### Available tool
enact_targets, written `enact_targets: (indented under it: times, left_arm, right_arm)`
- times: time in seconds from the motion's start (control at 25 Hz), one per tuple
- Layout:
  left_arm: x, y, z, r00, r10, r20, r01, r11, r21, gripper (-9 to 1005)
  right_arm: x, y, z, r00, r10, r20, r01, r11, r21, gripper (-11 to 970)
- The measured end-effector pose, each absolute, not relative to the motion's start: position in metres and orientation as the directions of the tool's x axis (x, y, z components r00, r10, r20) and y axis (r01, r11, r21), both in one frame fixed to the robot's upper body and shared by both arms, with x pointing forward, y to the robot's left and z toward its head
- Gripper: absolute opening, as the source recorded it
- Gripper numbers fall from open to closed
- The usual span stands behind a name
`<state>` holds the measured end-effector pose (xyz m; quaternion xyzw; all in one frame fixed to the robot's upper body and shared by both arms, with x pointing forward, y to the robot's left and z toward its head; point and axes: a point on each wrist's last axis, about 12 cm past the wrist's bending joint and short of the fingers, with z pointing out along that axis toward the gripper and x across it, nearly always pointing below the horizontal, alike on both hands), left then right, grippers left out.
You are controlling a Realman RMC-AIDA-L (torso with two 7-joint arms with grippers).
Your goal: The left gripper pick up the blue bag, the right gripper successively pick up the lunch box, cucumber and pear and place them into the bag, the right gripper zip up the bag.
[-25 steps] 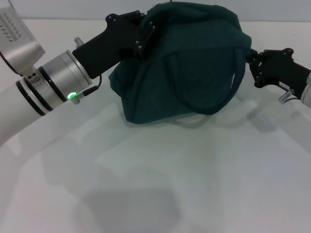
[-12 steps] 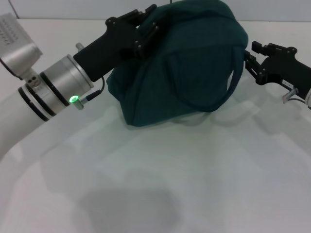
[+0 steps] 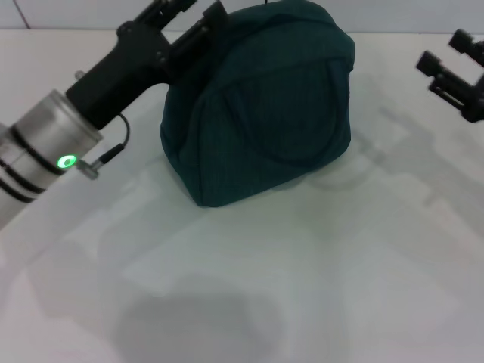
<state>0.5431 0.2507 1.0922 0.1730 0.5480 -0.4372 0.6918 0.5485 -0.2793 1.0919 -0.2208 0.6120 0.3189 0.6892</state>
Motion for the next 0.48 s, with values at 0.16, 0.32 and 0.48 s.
enact_targets:
  times: [0.16, 0.32, 0.48]
  left_arm:
    - [0.532, 0.26, 1.099, -0.005, -0.38, -0.925, 0.872, 0.452, -0.19, 637]
    - [0.52, 0.263, 1.098, -0.037, -0.248, -0.968, 0.942, 0.314, -0.117, 714]
    - [0.506, 0.26, 1.091, -0.007, -0.182, -0.983, 0.97, 0.239, -0.051, 723]
  right_arm:
    - [0.538, -0.279, 1.111, 0.022, 0.221, -0.975, -0.851, 0.515, 0.098, 651]
    - [0.544, -0.268, 1.128, -0.11, 0.149, -0.983, -0.953, 0.265, 0.147, 691]
    - [0.54, -0.251, 1.134, -0.136, 0.086, -0.987, -0.987, 0.072, 0.142, 691]
